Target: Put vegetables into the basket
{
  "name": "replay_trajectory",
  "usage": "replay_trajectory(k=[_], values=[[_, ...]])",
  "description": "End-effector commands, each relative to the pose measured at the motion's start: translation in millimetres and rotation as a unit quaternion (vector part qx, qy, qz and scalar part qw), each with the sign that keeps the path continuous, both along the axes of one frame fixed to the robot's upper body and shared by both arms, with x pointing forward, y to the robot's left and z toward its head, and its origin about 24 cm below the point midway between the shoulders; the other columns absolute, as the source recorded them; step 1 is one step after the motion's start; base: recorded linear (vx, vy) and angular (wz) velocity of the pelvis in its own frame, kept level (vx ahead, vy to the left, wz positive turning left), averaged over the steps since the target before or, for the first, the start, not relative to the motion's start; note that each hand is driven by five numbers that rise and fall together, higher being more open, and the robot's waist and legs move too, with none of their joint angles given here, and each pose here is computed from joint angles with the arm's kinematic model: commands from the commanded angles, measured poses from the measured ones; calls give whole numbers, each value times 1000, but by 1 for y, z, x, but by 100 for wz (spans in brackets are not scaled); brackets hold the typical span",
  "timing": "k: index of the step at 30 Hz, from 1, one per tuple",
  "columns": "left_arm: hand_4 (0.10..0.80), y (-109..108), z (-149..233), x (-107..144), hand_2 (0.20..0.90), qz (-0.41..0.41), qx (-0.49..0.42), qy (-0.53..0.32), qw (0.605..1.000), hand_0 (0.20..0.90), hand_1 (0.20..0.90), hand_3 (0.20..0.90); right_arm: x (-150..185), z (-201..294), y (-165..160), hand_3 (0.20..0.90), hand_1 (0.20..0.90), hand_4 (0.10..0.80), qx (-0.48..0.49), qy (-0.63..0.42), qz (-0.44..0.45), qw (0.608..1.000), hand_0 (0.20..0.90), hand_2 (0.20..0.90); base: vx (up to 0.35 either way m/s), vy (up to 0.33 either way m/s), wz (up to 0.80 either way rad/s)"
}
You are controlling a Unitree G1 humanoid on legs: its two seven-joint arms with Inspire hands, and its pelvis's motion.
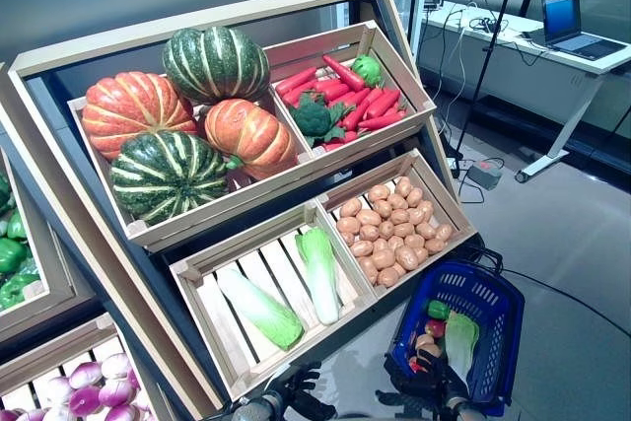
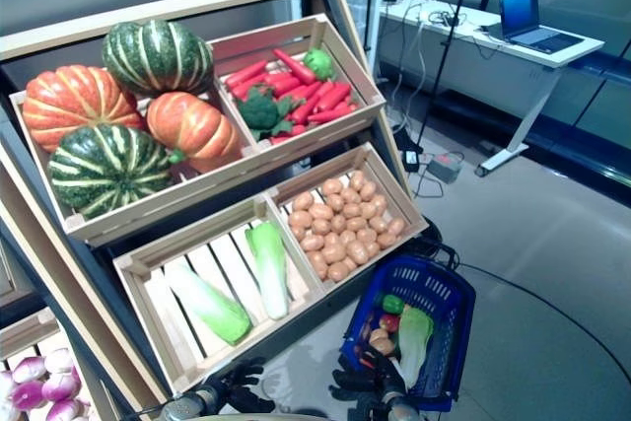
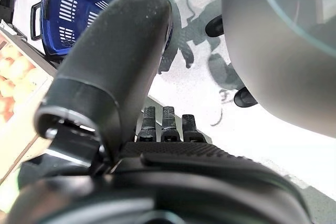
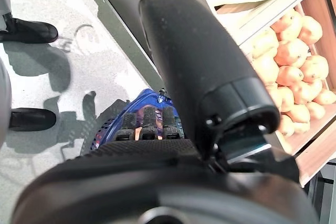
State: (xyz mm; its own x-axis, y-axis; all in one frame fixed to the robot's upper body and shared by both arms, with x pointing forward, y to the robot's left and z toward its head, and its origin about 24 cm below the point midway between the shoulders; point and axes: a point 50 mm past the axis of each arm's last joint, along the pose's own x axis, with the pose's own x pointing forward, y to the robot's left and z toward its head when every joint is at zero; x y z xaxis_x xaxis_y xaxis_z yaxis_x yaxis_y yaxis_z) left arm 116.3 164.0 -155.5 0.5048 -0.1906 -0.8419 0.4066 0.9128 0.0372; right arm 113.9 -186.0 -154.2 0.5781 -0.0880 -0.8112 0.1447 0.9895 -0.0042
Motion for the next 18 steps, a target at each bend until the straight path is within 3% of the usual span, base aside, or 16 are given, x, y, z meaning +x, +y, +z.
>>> replay_trajectory(k=[1, 5, 10, 14, 18], values=[[800, -15, 3, 20, 900, -20, -15, -17, 1000, 900, 900, 900, 40, 11, 14, 900, 900, 800, 1, -59, 5, 998, 900, 900, 0, 0, 0], [800, -15, 4, 21, 900, -28, -12, -25, 999, 900, 900, 900, 37, 10, 13, 900, 900, 800, -1, -55, -1, 999, 900, 900, 0, 0, 0], [800, -19, 13, 33, 900, -70, 7, -100, 993, 900, 900, 900, 36, 9, 11, 900, 900, 800, -5, -50, -6, 999, 900, 900, 0, 0, 0], [800, -28, 37, 60, 900, -96, 1, -219, 971, 900, 900, 900, 38, 10, 9, 900, 900, 800, -10, -47, -5, 999, 900, 900, 0, 0, 0], [800, -22, 97, 110, 900, -69, -19, -369, 927, 900, 900, 900, 41, 14, 5, 900, 900, 800, -18, -45, -5, 999, 900, 900, 0, 0, 0]])
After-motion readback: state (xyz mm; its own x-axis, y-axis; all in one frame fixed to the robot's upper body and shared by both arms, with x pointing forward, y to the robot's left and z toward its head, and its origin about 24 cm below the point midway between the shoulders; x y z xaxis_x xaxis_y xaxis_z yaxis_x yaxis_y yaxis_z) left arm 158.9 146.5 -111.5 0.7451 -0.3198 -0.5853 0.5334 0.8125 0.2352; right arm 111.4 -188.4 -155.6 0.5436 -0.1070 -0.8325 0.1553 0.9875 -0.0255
